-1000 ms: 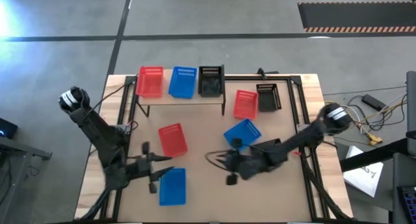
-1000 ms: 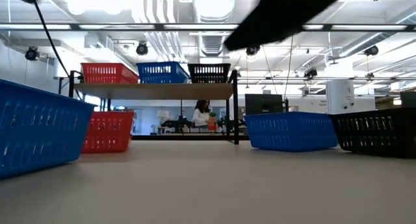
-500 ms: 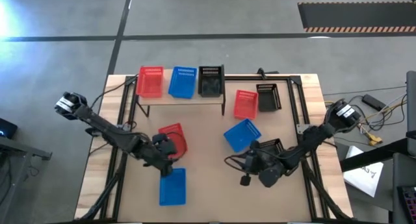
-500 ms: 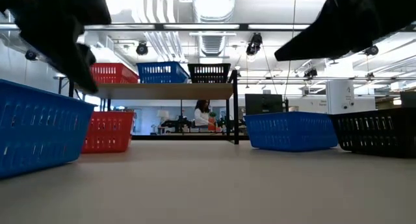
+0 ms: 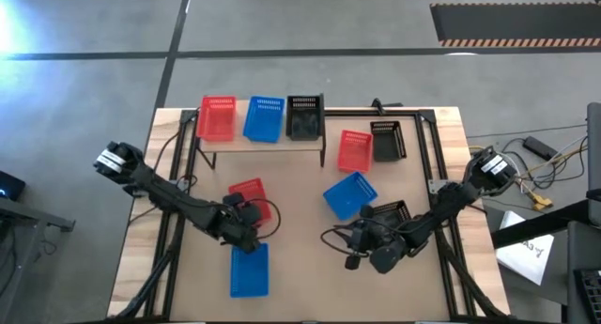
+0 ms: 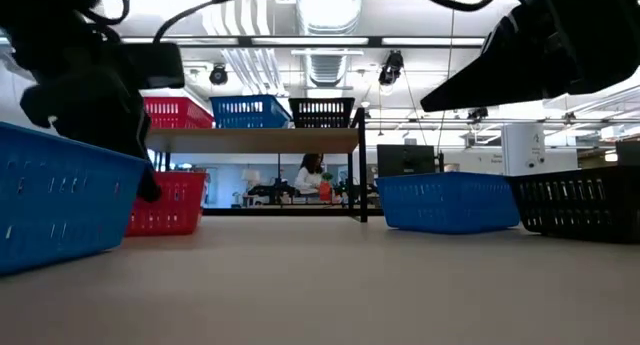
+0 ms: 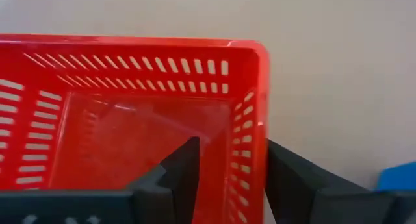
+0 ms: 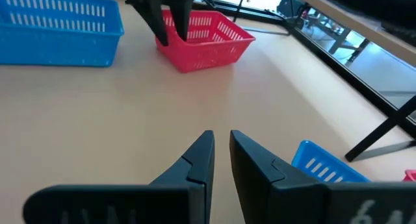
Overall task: Stack baskets on shelf by color
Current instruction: Stack the bottom red bin on the red bin on the shelf
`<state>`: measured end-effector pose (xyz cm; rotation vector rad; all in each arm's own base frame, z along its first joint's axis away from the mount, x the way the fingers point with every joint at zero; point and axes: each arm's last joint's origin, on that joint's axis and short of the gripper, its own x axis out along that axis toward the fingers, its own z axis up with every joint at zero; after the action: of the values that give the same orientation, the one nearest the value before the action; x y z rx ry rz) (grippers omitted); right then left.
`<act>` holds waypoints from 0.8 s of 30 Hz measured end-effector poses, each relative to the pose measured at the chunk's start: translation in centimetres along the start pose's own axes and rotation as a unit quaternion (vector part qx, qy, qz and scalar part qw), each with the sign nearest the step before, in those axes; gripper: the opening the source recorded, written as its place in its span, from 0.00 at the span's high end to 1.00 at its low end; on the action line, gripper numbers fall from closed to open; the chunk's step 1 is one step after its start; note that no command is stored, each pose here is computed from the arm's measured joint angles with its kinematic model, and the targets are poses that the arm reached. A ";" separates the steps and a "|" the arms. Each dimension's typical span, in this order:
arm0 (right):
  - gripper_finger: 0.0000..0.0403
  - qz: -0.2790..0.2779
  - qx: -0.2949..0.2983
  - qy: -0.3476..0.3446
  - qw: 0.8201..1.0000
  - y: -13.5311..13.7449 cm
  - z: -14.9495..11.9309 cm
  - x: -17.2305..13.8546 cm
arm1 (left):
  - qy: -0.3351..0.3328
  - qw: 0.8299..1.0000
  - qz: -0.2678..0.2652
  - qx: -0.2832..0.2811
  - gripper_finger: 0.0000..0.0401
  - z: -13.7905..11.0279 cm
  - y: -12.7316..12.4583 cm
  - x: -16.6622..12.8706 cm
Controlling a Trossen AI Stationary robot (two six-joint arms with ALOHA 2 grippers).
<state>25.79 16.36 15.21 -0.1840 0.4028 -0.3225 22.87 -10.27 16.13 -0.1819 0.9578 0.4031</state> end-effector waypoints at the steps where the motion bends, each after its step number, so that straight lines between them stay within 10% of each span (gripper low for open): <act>1: 0.89 0.000 0.000 0.000 1.000 0.0 0.0 0.0 | 0.001 1.000 0.004 0.009 0.68 0.1 0.1 0.1; 13: 0.89 0.000 0.000 0.000 1.000 0.0 0.0 0.0 | 0.025 0.994 -0.070 0.075 0.98 1.5 1.1 -2.5; 24: 0.89 0.001 -0.006 0.000 1.000 0.0 0.0 0.0 | -0.093 0.979 -0.122 0.131 1.00 5.0 1.4 -14.9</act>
<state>25.78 16.37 15.21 -0.1958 0.4049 -0.3189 18.52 -11.15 31.26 -0.0195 0.7831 0.0635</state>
